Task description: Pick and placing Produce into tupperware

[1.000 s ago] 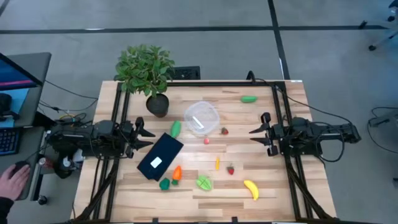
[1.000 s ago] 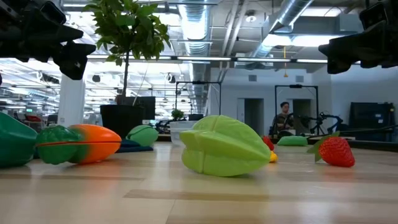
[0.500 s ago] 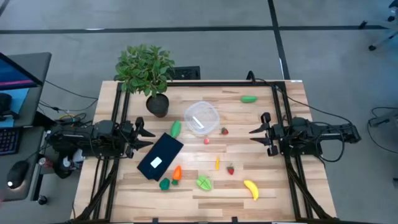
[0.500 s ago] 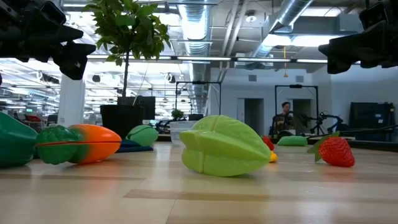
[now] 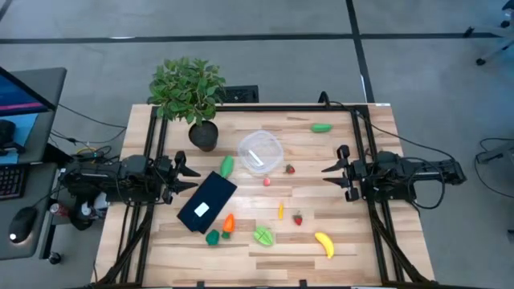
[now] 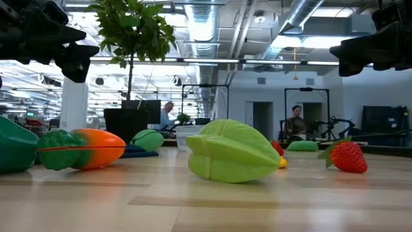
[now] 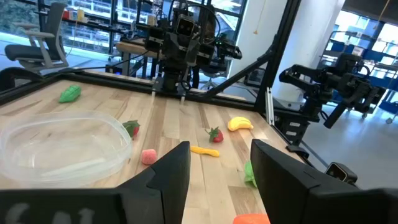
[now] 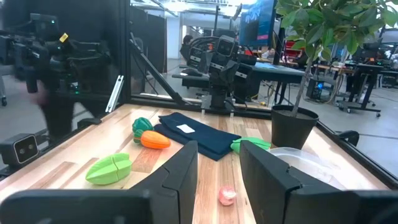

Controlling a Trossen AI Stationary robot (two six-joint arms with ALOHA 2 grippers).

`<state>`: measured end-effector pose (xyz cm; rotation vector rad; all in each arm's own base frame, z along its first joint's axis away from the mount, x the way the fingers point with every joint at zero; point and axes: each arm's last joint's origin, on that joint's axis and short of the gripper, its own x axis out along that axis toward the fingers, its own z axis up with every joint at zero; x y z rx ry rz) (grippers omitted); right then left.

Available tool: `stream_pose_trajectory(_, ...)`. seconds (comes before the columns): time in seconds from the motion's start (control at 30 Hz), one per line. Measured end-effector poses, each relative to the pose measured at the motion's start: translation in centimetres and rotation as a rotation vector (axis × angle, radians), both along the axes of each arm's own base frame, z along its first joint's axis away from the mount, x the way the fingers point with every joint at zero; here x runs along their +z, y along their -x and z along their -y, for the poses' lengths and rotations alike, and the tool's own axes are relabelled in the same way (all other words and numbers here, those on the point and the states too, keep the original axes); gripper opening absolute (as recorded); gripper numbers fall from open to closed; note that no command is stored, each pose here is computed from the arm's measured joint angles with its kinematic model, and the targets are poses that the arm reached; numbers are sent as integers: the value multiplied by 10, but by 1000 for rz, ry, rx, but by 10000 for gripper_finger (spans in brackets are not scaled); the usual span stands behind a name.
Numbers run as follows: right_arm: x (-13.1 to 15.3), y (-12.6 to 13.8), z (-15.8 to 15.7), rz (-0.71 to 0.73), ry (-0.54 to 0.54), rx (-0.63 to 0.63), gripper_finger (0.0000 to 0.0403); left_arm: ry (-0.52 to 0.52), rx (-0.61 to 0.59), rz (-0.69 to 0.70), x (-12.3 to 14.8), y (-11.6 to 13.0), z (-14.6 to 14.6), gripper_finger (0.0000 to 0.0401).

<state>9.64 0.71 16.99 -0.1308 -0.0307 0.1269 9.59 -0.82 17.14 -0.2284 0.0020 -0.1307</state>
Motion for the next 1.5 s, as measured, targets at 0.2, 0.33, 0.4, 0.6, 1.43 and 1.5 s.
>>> stream_pose_trajectory(0.2, 0, 0, 0, 0, 0, 0, 113, 0, 0, 0, 0, 0, 0, 160)
stream_pose_trajectory(0.33, 0, 0, 0, 0, 0, 0, 113, 0, 0, 0, 0, 0, 0, 160)
stream_pose_trajectory(0.4, 0, 0, 0, 0, 0, 0, 113, 0, 0, 0, 0, 0, 0, 160)
stream_pose_trajectory(0.6, 0, 0, 0, 0, 0, 0, 113, 0, 0, 0, 0, 0, 0, 160)
stream_pose_trajectory(1.43, 0, 0, 0, 0, 0, 0, 113, 208, -3, -9, 1, 0, 0, 160)
stream_pose_trajectory(1.5, 0, 0, 0, -1, 0, 0, 113, 277, 21, -16, 1, 0, -1, 160)
